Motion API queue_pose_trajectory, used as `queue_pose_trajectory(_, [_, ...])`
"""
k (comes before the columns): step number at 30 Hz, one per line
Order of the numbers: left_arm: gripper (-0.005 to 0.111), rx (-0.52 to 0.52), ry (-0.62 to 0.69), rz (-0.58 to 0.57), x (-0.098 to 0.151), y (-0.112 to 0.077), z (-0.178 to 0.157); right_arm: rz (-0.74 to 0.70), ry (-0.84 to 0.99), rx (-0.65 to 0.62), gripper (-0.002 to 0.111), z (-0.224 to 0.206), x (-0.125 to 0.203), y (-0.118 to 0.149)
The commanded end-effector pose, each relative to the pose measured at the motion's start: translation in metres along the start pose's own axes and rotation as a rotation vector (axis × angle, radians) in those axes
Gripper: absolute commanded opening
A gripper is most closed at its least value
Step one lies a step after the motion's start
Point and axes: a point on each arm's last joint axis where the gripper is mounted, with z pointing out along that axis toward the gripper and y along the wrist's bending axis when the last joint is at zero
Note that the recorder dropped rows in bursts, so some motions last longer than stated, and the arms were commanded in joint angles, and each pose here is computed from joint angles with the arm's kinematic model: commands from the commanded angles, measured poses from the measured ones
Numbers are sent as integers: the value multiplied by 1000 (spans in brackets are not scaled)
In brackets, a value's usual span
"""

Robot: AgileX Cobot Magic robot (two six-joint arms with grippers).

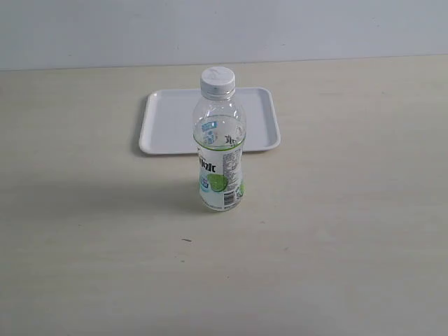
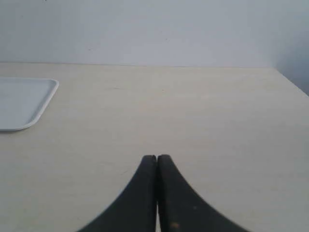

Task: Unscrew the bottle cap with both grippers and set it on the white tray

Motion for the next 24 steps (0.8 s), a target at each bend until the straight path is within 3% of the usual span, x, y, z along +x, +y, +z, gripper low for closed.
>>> queue_pose_trajectory(1, [0, 39, -220, -222, -20, -1, -3, 5, -5, 5, 0, 0, 1, 0])
queue_pose_trajectory(3, [0, 70, -296, -412, -27, -1, -5, 5, -5, 5, 0, 0, 1, 0])
queue_pose_trajectory(11, [0, 49, -540, -431, -46, 6, -13, 5, -5, 5, 0, 0, 1, 0])
queue_pose_trajectory(17, [0, 85, -713, -517, -58, 9, -22, 5, -5, 5, 0, 0, 1, 0])
queue_pose_trajectory(20, [0, 165, -873, -484, -69, 5, -33, 5, -5, 5, 0, 0, 1, 0])
queue_pose_trajectory(24, [0, 284, -1089, -334, -89, -6, -47, 5, -5, 5, 0, 0, 1, 0])
